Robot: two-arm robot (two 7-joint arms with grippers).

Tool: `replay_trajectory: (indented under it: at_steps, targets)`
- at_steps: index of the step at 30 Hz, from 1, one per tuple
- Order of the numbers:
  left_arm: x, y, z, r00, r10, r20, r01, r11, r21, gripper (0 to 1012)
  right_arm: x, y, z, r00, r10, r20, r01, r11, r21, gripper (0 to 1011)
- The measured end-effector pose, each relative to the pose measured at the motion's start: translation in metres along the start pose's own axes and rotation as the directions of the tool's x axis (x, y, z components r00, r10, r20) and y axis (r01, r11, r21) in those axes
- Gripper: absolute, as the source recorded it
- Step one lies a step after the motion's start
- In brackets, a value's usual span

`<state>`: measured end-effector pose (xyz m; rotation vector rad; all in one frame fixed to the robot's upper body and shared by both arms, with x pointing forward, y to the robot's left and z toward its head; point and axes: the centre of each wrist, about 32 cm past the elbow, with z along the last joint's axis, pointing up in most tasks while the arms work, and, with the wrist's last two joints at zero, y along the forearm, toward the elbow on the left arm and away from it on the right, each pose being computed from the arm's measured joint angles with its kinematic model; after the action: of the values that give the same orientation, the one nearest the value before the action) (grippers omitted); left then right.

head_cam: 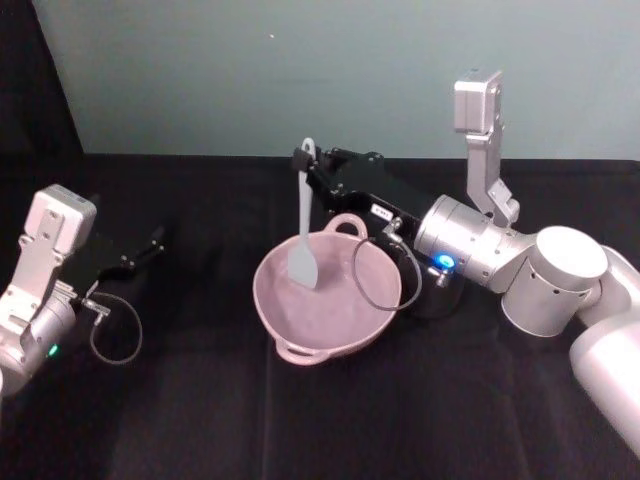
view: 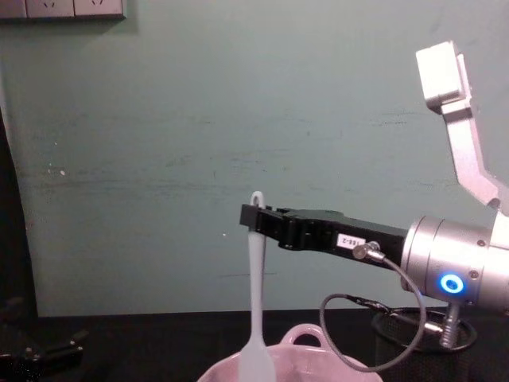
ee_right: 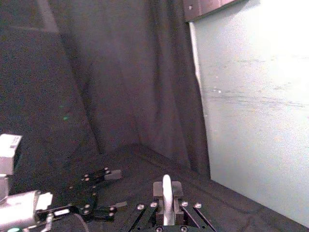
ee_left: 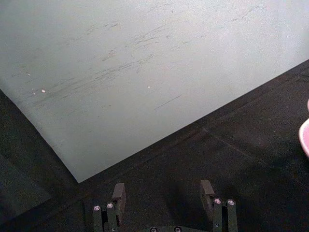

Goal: Use the one hand to pick up the spoon and stir the clear water in the bowl.

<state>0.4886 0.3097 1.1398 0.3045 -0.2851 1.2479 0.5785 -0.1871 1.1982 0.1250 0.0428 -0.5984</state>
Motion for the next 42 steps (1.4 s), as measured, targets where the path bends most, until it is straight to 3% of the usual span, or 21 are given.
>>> replay_trajectory:
  at_steps: [5, 12, 21, 26, 36, 42]
  targets:
    - [0.0, 0.0, 0.0, 1.0, 0.0, 0.0, 0.0, 1.0, 0.0, 1011, 0.008, -0.006, 0.002, 1.0, -0.026, -0.001, 0.026, 1.0, 0.005, 116]
    - [0.0, 0.0, 0.0, 1.0, 0.0, 0.0, 0.0, 1.0, 0.0, 1011, 0.014, -0.027, 0.004, 0.997, -0.076, 0.006, 0.076, 0.997, 0.016, 116]
    - [0.0, 0.0, 0.0, 1.0, 0.0, 0.0, 0.0, 1.0, 0.0, 1011, 0.004, -0.053, 0.003, 0.994, -0.105, 0.005, 0.105, 0.994, 0.021, 116]
    - [0.0, 0.0, 0.0, 1.0, 0.0, 0.0, 0.0, 1.0, 0.0, 1011, -0.009, -0.063, 0.002, 0.995, -0.098, 0.007, 0.098, 0.995, 0.012, 116]
    - [0.0, 0.0, 0.0, 1.0, 0.0, 0.0, 0.0, 1.0, 0.0, 1011, -0.027, -0.056, 0.0, 0.999, -0.043, 0.007, 0.043, 0.999, -0.008, 116]
    - [0.0, 0.0, 0.0, 1.0, 0.0, 0.0, 0.0, 1.0, 0.0, 1011, -0.034, -0.036, -0.001, 1.0, 0.024, 0.006, -0.024, 0.999, -0.02, 116]
